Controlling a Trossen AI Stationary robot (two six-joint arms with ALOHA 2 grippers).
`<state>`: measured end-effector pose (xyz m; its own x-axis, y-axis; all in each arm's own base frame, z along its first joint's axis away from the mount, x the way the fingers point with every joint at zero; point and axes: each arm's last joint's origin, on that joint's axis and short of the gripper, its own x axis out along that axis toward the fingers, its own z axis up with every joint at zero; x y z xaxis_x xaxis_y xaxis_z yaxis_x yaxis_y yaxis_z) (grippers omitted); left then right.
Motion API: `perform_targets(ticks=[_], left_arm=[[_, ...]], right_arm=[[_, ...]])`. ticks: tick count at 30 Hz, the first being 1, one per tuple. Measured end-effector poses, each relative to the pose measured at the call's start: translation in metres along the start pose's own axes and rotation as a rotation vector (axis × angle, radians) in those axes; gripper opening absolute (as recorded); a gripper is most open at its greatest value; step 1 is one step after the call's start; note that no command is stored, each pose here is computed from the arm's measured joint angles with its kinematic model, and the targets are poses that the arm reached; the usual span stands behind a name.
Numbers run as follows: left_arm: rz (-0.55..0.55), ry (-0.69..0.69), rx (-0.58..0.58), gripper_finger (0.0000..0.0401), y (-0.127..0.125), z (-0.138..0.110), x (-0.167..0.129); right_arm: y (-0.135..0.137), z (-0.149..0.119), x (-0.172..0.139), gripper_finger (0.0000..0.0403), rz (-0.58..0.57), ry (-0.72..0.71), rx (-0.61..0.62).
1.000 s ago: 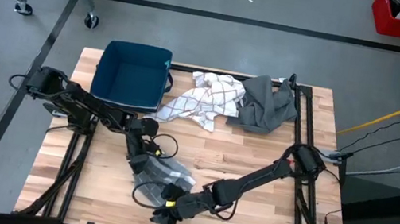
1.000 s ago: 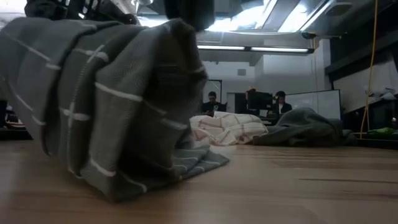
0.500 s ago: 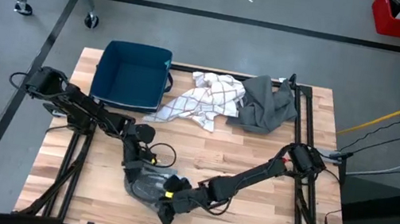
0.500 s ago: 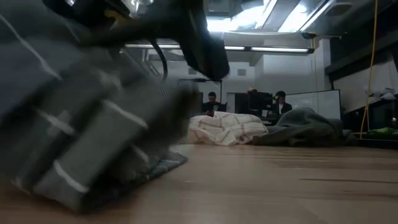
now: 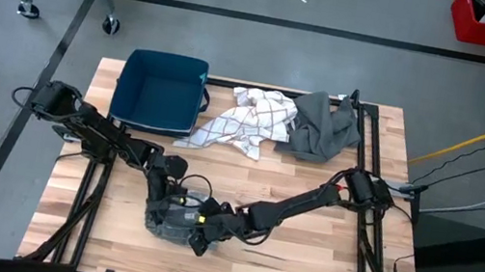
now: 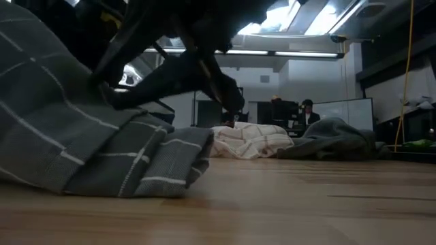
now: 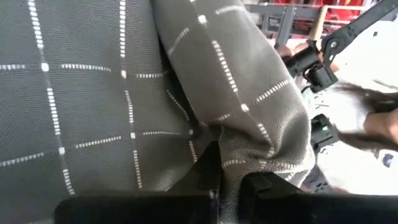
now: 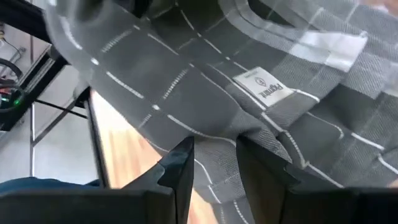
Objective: Fold towel
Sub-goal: Fold the gray patterned towel
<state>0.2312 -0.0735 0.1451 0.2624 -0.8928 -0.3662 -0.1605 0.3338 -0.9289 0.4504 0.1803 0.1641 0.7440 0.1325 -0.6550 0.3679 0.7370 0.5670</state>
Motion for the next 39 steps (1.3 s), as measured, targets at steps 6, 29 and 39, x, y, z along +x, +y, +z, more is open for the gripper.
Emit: perform_targets(ticks=[6,29,39], left_arm=[[-0.019,0.029,0.142,0.0035,0.0,-0.001,0.0],[0.389,0.231,0.497,0.0144,0.04,-0.031,-0.01],[0.48,0.241,0.434,0.0139,0.044,-0.035,-0.013]], right_arm=[[-0.006,-0.009,0.014,0.0124,0.011,0.04,0.008],[-0.006,-0.01,0.019,0.0124,0.048,0.04,0.029],[-0.007,-0.009,0.019,0.0124,0.025,0.004,0.06]])
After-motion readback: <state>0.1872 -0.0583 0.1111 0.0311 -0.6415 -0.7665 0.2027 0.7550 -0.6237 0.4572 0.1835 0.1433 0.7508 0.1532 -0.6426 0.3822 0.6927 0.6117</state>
